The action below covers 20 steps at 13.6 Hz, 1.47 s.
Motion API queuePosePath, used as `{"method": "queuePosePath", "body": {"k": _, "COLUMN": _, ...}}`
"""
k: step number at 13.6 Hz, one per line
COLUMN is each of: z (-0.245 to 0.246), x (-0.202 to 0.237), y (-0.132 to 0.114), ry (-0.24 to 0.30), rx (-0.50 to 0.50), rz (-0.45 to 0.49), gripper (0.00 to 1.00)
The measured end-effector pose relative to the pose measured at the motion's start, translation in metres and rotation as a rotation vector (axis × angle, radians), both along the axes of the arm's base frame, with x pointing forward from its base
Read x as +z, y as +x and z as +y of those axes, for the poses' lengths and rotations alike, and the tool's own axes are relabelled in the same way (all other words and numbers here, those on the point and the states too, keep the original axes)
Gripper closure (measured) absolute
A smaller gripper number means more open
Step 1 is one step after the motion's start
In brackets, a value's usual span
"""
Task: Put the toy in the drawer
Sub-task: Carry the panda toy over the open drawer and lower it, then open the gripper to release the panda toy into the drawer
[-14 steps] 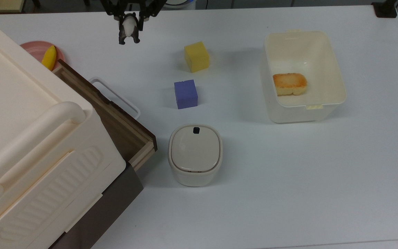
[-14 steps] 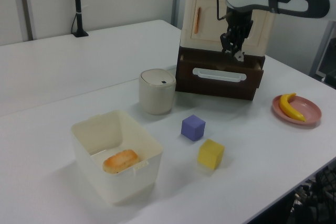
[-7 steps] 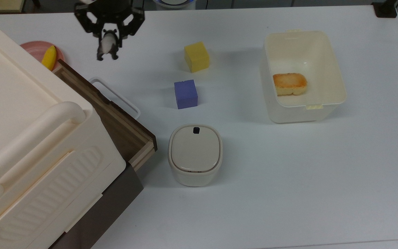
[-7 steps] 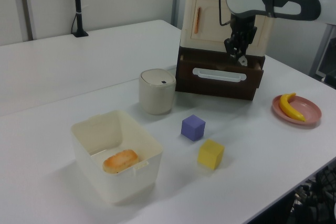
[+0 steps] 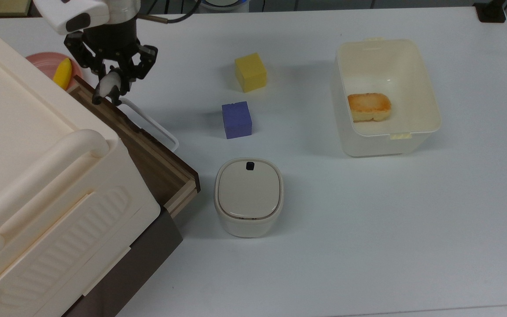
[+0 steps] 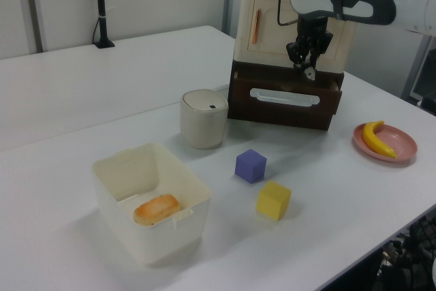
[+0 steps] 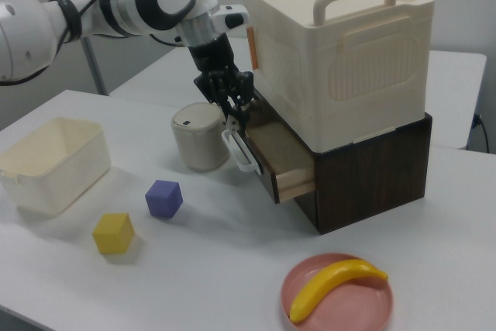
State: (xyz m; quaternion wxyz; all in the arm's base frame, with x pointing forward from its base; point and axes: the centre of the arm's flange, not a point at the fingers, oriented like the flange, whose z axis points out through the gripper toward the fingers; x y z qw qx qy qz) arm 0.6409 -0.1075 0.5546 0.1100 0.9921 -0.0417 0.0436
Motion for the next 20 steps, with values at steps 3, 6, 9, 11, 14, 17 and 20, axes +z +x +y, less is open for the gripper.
{"method": "queuePosePath", "body": {"k": 3, "z": -0.024, "x": -0.013, "y": 0.014, "ry": -0.007, "rx": -0.037, "rz": -0.025, "gripper": 0.6}}
{"method": "queuePosePath", "body": {"k": 6, "z": -0.048, "x": -0.033, "y": 0.022, "ry": -0.01, "rx": -0.068, "rz": -0.03, "gripper": 0.6}}
{"method": "queuePosePath", "body": {"k": 9, "z": -0.051, "x": -0.043, "y": 0.022, "ry": -0.01, "rx": -0.076, "rz": -0.012, "gripper": 0.6}}
{"method": "queuePosePath", "body": {"k": 11, "z": -0.051, "x": -0.043, "y": 0.022, "ry": -0.011, "rx": -0.076, "rz": -0.012, "gripper": 0.6}}
{"method": "queuePosePath", "body": {"k": 14, "z": -0.054, "x": -0.045, "y": 0.023, "ry": -0.021, "rx": -0.077, "rz": -0.008, "gripper": 0.46}}
{"method": "queuePosePath", "body": {"k": 17, "z": -0.057, "x": -0.048, "y": 0.023, "ry": -0.023, "rx": -0.079, "rz": -0.004, "gripper": 0.01}}
{"method": "queuePosePath", "body": {"k": 20, "z": -0.057, "x": -0.048, "y": 0.023, "ry": -0.023, "rx": -0.079, "rz": -0.004, "gripper": 0.0}}
